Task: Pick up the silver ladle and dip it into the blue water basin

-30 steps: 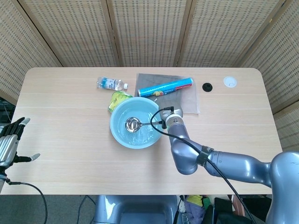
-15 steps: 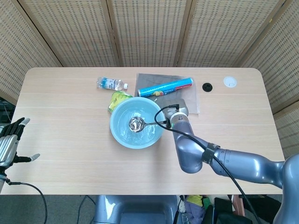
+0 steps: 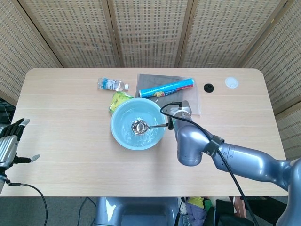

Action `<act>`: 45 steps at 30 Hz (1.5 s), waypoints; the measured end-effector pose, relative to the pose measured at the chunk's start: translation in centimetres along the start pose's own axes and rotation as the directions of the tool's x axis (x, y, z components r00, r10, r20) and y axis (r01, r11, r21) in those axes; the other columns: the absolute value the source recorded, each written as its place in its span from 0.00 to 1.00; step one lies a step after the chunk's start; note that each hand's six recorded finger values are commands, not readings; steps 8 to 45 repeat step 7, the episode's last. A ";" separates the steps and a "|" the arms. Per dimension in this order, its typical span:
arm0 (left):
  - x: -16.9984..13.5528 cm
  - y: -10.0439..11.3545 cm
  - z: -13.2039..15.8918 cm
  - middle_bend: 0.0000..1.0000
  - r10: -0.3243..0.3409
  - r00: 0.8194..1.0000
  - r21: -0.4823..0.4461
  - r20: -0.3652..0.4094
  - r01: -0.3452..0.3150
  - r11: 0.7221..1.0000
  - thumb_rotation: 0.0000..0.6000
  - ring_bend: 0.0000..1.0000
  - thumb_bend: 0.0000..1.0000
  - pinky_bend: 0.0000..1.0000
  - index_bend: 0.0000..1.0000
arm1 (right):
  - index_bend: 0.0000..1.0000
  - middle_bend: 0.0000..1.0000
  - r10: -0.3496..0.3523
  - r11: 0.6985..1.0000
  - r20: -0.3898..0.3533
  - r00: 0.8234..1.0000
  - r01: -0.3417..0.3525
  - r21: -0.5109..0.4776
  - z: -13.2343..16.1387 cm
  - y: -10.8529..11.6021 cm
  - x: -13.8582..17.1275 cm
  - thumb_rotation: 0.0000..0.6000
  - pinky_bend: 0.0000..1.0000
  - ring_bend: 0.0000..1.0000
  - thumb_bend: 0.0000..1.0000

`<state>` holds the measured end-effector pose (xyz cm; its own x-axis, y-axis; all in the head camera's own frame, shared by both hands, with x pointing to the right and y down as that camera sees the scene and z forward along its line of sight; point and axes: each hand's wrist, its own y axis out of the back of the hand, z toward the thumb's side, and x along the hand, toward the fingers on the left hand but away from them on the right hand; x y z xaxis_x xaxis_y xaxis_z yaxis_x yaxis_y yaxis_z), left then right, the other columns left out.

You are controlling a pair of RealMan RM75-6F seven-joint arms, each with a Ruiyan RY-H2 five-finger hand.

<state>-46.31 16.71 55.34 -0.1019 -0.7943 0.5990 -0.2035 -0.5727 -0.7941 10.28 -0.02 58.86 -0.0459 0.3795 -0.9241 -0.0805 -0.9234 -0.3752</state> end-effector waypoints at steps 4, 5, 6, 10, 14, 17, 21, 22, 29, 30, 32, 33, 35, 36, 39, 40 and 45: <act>0.1 -0.1 0.0 0.00 -0.003 1.000 0.004 -0.002 0.003 1.000 1.00 0.00 0.00 0.00 0.00 | 0.91 0.96 0.016 1.000 -0.009 1.000 -0.016 -0.019 0.1 0.2 0.0 1.00 1.00 0.95 1.00; 0.1 -0.1 0.0 0.00 -0.003 1.000 0.005 -0.003 0.003 1.000 1.00 0.00 0.00 0.00 0.00 | 0.91 0.96 0.017 1.000 -0.012 1.000 -0.018 -0.022 0.2 0.2 0.0 1.00 1.00 0.95 1.00; 0.1 -0.1 0.0 0.00 -0.004 1.000 0.006 -0.004 0.004 1.000 1.00 0.00 0.00 0.00 0.00 | 0.91 0.96 0.018 1.000 -0.013 1.000 -0.018 -0.022 0.2 0.2 0.0 1.00 1.00 0.95 1.00; 0.1 -0.2 0.0 0.00 -0.004 1.000 0.007 -0.005 0.004 1.000 1.00 0.00 0.00 0.00 0.00 | 0.91 0.96 0.020 1.000 -0.014 1.000 -0.020 -0.024 0.2 0.2 -0.1 1.00 1.00 0.95 1.00; 0.1 -0.2 0.0 0.00 -0.004 1.000 0.007 -0.005 0.004 1.000 1.00 0.00 0.00 0.00 0.00 | 0.91 0.96 0.020 1.000 -0.014 1.000 -0.020 -0.024 0.2 0.2 -0.1 1.00 1.00 0.95 1.00; 0.1 -0.2 0.0 0.00 -0.004 1.000 0.007 -0.005 0.004 1.000 1.00 0.00 0.00 0.00 0.00 | 0.91 0.96 0.020 1.000 -0.014 1.000 -0.020 -0.024 0.2 0.2 -0.1 1.00 1.00 0.95 1.00; 0.1 -0.2 0.0 0.00 -0.004 1.000 0.007 -0.005 0.004 1.000 1.00 0.00 0.00 0.00 0.00 | 0.91 0.96 0.020 1.000 -0.014 1.000 -0.020 -0.024 0.2 0.2 -0.1 1.00 1.00 0.95 1.00; 0.1 -0.2 0.0 0.00 -0.004 1.000 0.007 -0.005 0.004 1.000 1.00 0.00 0.00 0.00 0.00 | 0.91 0.96 0.020 1.000 -0.014 1.000 -0.020 -0.024 0.2 0.2 -0.1 1.00 1.00 0.95 1.00; 0.1 -0.2 0.0 0.00 -0.004 1.000 0.007 -0.005 0.004 1.000 1.00 0.00 0.00 0.00 0.00 | 0.91 0.96 0.020 1.000 -0.014 1.000 -0.020 -0.024 0.2 0.2 -0.1 1.00 1.00 0.95 1.00; 0.1 -0.2 0.0 0.00 -0.004 1.000 0.007 -0.005 0.004 1.000 1.00 0.00 0.00 0.00 0.00 | 0.91 0.96 0.020 1.000 -0.014 1.000 -0.020 -0.024 0.2 0.2 -0.1 1.00 1.00 0.95 1.00; 0.1 -0.2 0.0 0.00 -0.004 1.000 0.007 -0.005 0.004 1.000 1.00 0.00 0.00 0.00 0.00 | 0.91 0.96 0.020 1.000 -0.014 1.000 -0.020 -0.024 0.2 0.2 -0.1 1.00 1.00 0.95 1.00; 0.1 -0.2 0.0 0.00 -0.004 1.000 0.007 -0.005 0.004 1.000 1.00 0.00 0.00 0.00 0.00 | 0.91 0.96 0.020 1.000 -0.014 1.000 -0.020 -0.024 0.2 0.2 -0.1 1.00 1.00 0.95 1.00; 0.1 -0.2 0.0 0.00 -0.004 1.000 0.007 -0.005 0.004 1.000 1.00 0.00 0.00 0.00 0.00 | 0.91 0.96 0.020 1.000 -0.014 1.000 -0.020 -0.024 0.2 0.2 -0.1 1.00 1.00 0.95 1.00; 0.1 -0.2 0.0 0.00 -0.004 1.000 0.007 -0.005 0.004 1.000 1.00 0.00 0.00 0.00 0.00 | 0.91 0.96 0.020 1.000 -0.014 1.000 -0.020 -0.024 0.2 0.2 -0.1 1.00 1.00 0.95 1.00; 0.1 -0.2 0.0 0.00 -0.004 1.000 0.007 -0.005 0.004 1.000 1.00 0.00 0.00 0.00 0.00 | 0.91 0.96 0.020 1.000 -0.014 1.000 -0.020 -0.024 0.2 0.2 -0.1 1.00 1.00 0.95 1.00; 0.1 -0.2 0.0 0.00 -0.004 1.000 0.007 -0.005 0.004 1.000 1.00 0.00 0.00 0.00 0.00 | 0.91 0.96 0.020 1.000 -0.014 1.000 -0.020 -0.024 0.2 0.2 -0.1 1.00 1.00 0.95 1.00; 0.1 -0.2 0.0 0.00 -0.004 1.000 0.007 -0.005 0.004 1.000 1.00 0.00 0.00 0.00 0.00 | 0.91 0.96 0.020 1.000 -0.014 1.000 -0.020 -0.024 0.2 0.2 -0.1 1.00 1.00 0.95 1.00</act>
